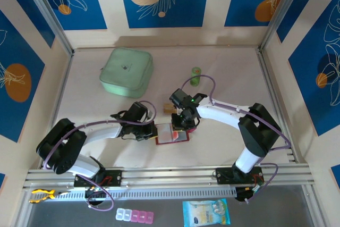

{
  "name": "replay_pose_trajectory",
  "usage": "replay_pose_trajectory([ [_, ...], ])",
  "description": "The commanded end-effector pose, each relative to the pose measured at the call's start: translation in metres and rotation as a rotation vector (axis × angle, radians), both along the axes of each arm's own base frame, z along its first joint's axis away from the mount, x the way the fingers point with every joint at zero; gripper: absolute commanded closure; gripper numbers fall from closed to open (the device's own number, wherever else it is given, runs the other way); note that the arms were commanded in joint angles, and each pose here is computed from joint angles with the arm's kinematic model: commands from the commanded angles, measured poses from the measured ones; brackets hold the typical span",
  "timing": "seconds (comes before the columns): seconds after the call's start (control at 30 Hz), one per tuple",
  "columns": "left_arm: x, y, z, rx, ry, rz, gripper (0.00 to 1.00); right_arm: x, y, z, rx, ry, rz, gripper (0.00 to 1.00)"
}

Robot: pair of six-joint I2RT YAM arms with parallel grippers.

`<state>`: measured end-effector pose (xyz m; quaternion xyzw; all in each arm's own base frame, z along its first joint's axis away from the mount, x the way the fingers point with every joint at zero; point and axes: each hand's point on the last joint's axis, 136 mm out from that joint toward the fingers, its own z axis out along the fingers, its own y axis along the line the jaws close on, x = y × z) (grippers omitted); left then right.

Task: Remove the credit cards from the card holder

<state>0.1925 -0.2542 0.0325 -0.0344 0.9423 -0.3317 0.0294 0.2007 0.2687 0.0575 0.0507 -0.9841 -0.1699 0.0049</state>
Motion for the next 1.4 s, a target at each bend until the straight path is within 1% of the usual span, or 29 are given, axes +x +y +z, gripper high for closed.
replay_pose_trajectory([
  [0.0, -0.001, 0.003, -0.001, -0.006, -0.007, -0.004, 1.0, -0.003, -0.001, 0.003, -0.015, 0.007, -0.02, 0.87],
  [0.17, -0.002, 0.004, 0.001, -0.007, -0.011, 0.0, 1.0, -0.001, 0.0, 0.011, -0.012, -0.02, -0.021, 0.91],
  [0.27, -0.001, 0.006, 0.003, -0.009, -0.025, 0.01, 1.0, 0.001, -0.004, 0.019, -0.016, -0.052, -0.023, 0.92],
  [0.43, 0.0, 0.009, 0.007, -0.009, -0.045, 0.029, 1.0, 0.006, -0.006, 0.039, 0.033, -0.132, 0.06, 0.92],
  [0.53, 0.001, 0.011, 0.008, -0.007, -0.052, 0.042, 1.0, 0.01, -0.002, 0.05, 0.084, -0.193, 0.189, 0.93],
  [0.6, 0.002, 0.011, 0.01, -0.011, -0.056, 0.045, 1.0, 0.014, -0.001, 0.057, 0.107, -0.27, 0.292, 0.94],
  [0.73, 0.006, 0.012, 0.014, -0.013, -0.067, 0.07, 1.0, 0.024, -0.001, 0.077, 0.154, -0.441, 0.558, 0.97],
  [0.8, 0.007, 0.011, 0.016, -0.019, -0.071, 0.075, 1.0, 0.019, 0.002, 0.086, 0.218, -0.478, 0.712, 0.97],
  [0.9, 0.009, 0.011, 0.023, -0.019, -0.083, 0.074, 1.0, 0.024, -0.003, 0.091, 0.181, -0.536, 0.895, 0.98],
  [1.0, 0.01, 0.015, 0.027, -0.005, -0.101, 0.079, 0.99, 0.033, -0.01, 0.09, 0.117, -0.548, 1.043, 1.0],
  [1.07, 0.01, 0.016, 0.029, 0.001, -0.105, 0.078, 0.99, 0.042, -0.011, 0.091, 0.081, -0.546, 1.092, 1.0],
  [1.2, 0.01, 0.017, 0.033, 0.001, -0.112, 0.08, 0.99, 0.063, -0.009, 0.103, 0.122, -0.535, 1.114, 1.0],
  [1.37, 0.012, 0.019, 0.034, 0.008, -0.116, 0.081, 0.99, 0.1, -0.01, 0.103, 0.136, -0.555, 1.12, 1.0],
])
